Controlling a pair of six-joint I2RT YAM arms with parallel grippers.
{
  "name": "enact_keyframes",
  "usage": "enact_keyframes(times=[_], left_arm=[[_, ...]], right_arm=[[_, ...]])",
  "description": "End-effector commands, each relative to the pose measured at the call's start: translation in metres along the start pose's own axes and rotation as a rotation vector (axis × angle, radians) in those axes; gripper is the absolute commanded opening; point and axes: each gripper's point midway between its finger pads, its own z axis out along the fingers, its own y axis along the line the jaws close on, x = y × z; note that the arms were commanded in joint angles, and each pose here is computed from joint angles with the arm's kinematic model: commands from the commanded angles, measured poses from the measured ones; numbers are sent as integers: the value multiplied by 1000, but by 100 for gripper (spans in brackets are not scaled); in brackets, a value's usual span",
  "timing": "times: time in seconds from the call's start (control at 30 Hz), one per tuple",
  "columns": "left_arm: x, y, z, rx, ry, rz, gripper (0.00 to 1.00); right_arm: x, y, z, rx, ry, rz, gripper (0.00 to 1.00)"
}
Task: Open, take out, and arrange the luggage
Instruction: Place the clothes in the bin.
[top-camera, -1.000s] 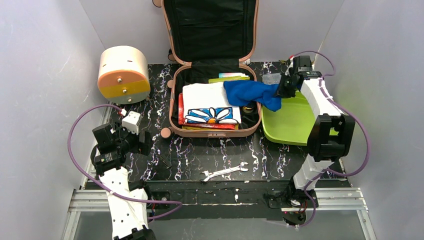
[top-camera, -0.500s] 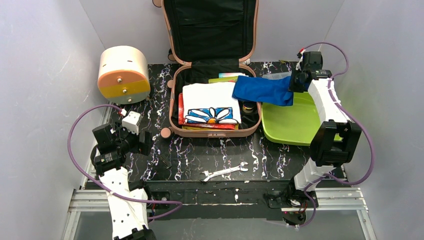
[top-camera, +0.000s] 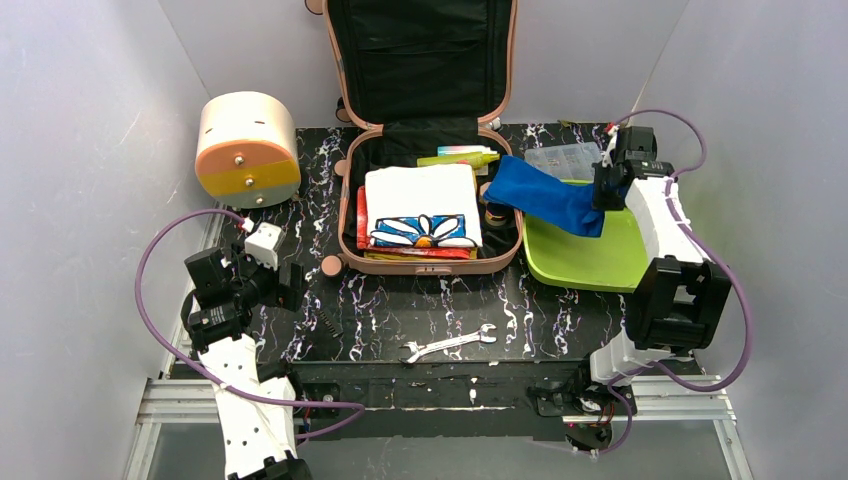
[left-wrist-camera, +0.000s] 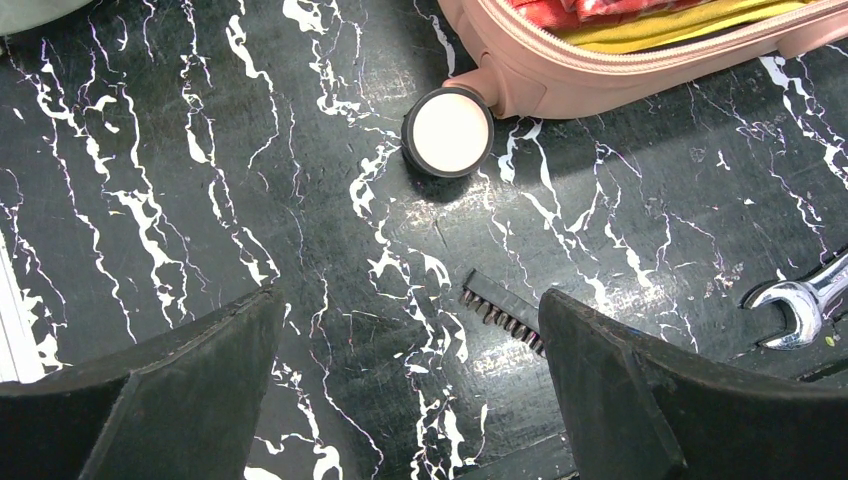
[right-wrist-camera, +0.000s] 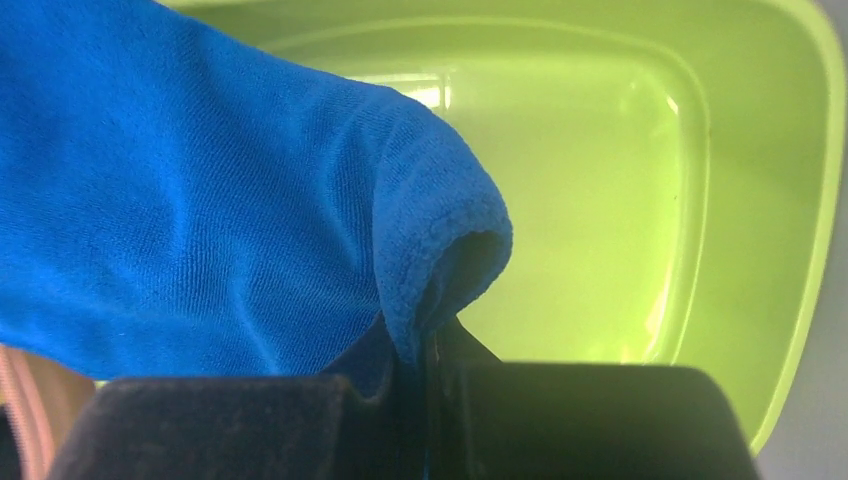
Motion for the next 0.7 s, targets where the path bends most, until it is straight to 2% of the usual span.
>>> enact_keyframes(times=[0.0,0.27,0.5,0.67], left_arm=[[2,-7,-1,32,-2,-7,98],[2,-7,0,36,-4,-6,98],[2,-8,-1,37,-3,-9,98],[1,-8,-1,41,-4,-11,98]], right_arm=[[25,-19,3,39,33,-63,1],[84,-32,31,29,159,-122,1],[97,-58,44,76,188,-145,1],[83,-79,49,128,163,-150,1]])
